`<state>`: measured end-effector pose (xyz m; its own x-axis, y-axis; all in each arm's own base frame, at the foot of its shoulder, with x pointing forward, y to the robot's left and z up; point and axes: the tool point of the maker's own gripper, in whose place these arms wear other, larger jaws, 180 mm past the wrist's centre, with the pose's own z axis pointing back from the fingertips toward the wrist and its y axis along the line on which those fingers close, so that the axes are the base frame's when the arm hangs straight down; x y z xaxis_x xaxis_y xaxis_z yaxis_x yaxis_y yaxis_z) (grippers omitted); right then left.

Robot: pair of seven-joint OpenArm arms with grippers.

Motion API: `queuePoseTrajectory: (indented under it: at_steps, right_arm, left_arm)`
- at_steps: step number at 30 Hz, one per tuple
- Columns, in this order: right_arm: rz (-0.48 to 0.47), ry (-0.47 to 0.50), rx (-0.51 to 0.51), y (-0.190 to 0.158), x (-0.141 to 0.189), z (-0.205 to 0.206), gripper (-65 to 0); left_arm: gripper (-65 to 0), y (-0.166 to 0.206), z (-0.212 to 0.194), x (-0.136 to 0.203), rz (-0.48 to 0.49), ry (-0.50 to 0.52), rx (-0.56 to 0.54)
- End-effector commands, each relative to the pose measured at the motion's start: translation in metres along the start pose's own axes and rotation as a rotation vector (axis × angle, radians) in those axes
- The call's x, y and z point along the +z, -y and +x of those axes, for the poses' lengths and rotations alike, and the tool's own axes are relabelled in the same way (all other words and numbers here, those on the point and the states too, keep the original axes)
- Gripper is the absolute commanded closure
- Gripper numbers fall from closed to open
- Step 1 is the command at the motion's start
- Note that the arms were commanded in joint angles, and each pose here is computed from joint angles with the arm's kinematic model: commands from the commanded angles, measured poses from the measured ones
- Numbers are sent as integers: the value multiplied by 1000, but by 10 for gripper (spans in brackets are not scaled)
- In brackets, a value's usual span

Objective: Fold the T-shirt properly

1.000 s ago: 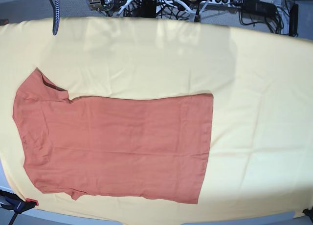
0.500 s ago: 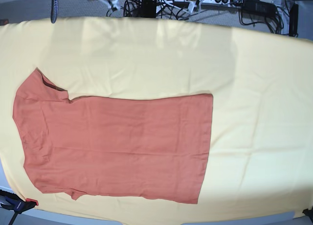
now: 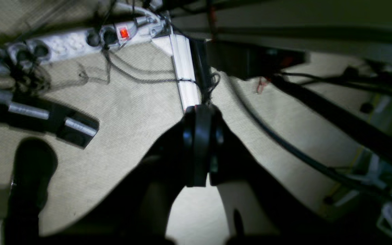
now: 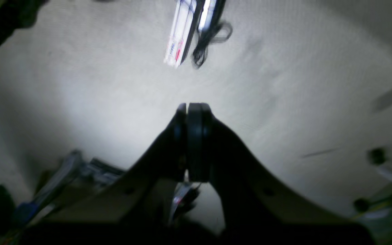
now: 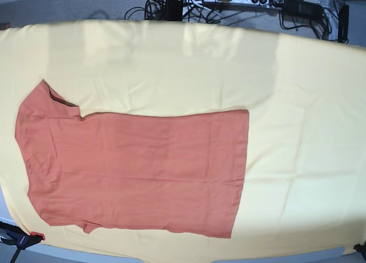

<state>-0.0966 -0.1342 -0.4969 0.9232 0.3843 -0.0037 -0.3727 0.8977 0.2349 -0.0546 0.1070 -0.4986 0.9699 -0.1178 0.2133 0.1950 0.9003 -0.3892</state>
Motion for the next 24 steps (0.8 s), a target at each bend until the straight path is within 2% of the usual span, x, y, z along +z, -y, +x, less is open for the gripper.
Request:
queuePoseTrajectory:
  at_steps: [1, 6, 11, 18, 24]
  right_arm:
    - [8, 19, 23, -6, 16, -2, 0]
    - [-64, 139, 143, -14, 85, 24, 0]
    - [-234, 278, 264, -6, 145, 69, 0]
    - [-472, 291, 332, 31, 161, 81, 0]
    - [-662, 415, 366, 63, 181, 127, 0]
  left_arm:
    - [0, 5, 6, 12, -8, 24, -14]
    - [0, 6, 46, 66, 42, 132, -106]
    - [0, 7, 107, 117, 108, 299, -200]
    - [0, 24, 181, 174, 170, 515, -356]
    - [0, 12, 227, 187, 226, 600, -527]
